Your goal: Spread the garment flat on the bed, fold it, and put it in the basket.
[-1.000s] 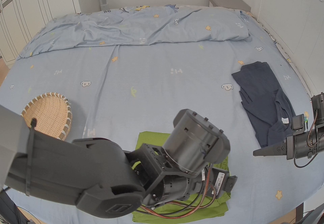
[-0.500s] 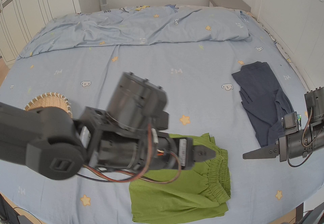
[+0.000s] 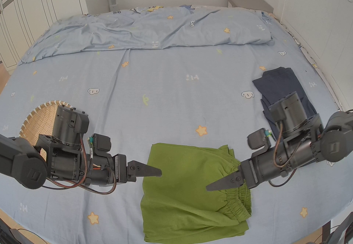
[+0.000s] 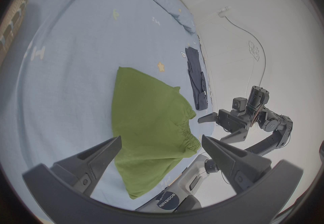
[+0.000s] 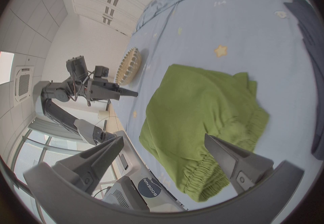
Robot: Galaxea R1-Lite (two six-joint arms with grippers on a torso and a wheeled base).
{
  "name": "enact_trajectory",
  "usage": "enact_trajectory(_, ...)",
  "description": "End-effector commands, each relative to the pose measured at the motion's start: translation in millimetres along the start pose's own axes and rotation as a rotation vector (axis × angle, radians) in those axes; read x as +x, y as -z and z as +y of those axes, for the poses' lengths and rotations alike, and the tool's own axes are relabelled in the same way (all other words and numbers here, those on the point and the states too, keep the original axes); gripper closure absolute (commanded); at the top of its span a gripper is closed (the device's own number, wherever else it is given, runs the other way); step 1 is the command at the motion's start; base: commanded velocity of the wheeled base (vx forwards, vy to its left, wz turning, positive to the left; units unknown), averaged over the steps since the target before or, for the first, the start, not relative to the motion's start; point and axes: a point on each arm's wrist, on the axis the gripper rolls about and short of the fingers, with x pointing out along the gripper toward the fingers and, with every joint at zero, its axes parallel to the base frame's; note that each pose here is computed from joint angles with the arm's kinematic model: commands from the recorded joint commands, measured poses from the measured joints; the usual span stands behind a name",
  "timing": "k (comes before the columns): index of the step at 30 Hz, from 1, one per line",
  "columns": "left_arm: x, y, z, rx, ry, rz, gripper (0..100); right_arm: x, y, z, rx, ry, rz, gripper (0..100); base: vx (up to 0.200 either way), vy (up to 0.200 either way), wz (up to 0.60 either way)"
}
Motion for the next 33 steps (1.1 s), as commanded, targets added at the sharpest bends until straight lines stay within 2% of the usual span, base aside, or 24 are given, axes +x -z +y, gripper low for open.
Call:
enact_trajectory(1,19.0,10.2,36.8,-0.051,-0.029,0.062,0,48.7,5.7,-5.9,0.017,0.016,0.134,0,0.0,0.0,0.0)
enact_trajectory(7,43.5,9.6,51.0,-0.064,-0.04,0.095,0,48.9,20.4,-5.4,0.034,-0.016,0.186,0,0.0,0.0,0.0)
enact_trajectory(11,51.3,6.9,54.4,-0.061,-0.032,0.082,0,48.4,32.2,-8.3,0.056,-0.034,0.224,0,0.0,0.0,0.0)
enact_trajectory(17,60.3,9.1,50.9,-0.037,-0.008,0.087,0,47.6,63.1,-24.7,0.111,-0.005,0.298,0,0.0,0.0,0.0)
enact_trajectory(20,64.8,12.0,49.8,-0.037,0.008,0.112,0,44.8,72.9,-39.1,0.135,0.008,0.27,0,0.0,0.0,0.0)
enact_trajectory(27,64.6,14.7,49.1,-0.054,0.086,0.164,0,44.8,83.0,-56.8,0.151,0.022,0.219,0,0.0,0.0,0.0)
enact_trajectory(33,73.8,19.9,44.5,-0.046,0.111,0.207,0,44.4,85.9,-70.0,0.165,0.036,0.192,0,0.0,0.0,0.0)
